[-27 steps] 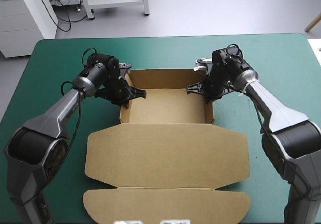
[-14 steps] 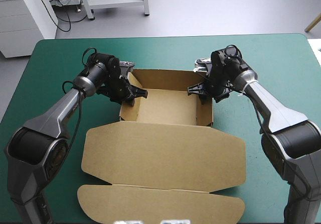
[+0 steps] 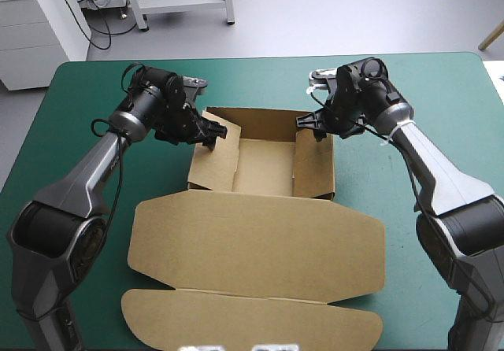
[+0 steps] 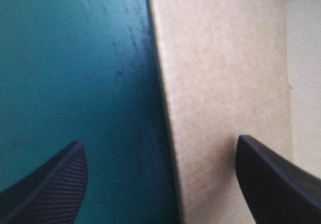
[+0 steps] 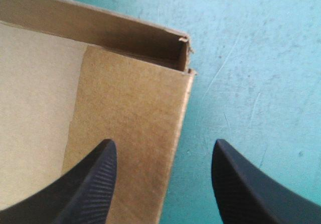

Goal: Fold the box

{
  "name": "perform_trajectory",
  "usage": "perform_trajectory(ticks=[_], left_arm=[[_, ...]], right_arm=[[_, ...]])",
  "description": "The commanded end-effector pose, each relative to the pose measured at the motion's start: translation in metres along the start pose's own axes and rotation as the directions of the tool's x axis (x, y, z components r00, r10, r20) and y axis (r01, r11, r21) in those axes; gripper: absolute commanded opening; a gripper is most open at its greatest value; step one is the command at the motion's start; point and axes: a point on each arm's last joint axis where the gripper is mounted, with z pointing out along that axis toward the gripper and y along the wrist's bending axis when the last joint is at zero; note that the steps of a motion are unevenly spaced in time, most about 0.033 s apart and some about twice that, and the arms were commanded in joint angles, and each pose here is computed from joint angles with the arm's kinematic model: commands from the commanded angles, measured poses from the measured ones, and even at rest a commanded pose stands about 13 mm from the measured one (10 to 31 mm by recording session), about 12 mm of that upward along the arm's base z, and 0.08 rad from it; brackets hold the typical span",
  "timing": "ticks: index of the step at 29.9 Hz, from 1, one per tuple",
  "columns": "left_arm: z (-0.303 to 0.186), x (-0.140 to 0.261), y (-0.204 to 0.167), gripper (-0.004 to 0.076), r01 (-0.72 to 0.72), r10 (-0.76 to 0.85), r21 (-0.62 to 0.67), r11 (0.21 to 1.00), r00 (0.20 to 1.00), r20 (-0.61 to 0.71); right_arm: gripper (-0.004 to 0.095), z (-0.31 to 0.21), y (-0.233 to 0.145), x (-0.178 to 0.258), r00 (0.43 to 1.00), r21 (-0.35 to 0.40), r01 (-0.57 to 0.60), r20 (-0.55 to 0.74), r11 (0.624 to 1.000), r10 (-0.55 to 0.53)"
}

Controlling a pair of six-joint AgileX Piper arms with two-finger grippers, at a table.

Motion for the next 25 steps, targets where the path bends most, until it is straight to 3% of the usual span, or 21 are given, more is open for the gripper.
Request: perform_trajectory(ticks=[1,8,11,13,17,25], left_arm=[[-0.054,-0.006,0.004,0.058,-0.011,0.015,-0.04,0.999,0.994,0.109],[-0.126,-0.011,0.003,0.0574,-0.006,0.006,-0.002,1.0,0.946,0.324],[-0.153,-0.005,0.005,0.0498,-0.005,0.006,-0.004,1.0,0.921,0.39],[-0.171,0.002,0.008,0.0369,-0.03,0.041,-0.032,0.999,0.903,0.428],[-0.201,0.018,0.013,-0.0013,-0.106,0.136,-0.088,0.99,0.866,0.481],[-0.22,0.057,0.02,-0.001,-0.173,0.214,-0.129,0.976,0.857,0.469]], right_arm=[[0.0528,-0.065,-0.004,-0.002,0.984,-0.012,0.011,0.176,1.0,-0.009],[0.0528,-0.11,-0.007,0.009,0.963,-0.031,0.009,0.271,0.999,0.0],[0.0526,-0.125,-0.008,0.014,0.953,-0.053,-0.029,0.299,0.998,0.044],[0.0526,-0.129,-0.009,0.015,0.95,-0.054,-0.033,0.308,0.998,0.048],[0.0526,-0.125,-0.008,0.017,0.955,-0.064,-0.035,0.292,0.997,0.052],[0.0526,-0.087,-0.007,0.03,0.986,-0.066,-0.063,0.153,0.996,0.073]])
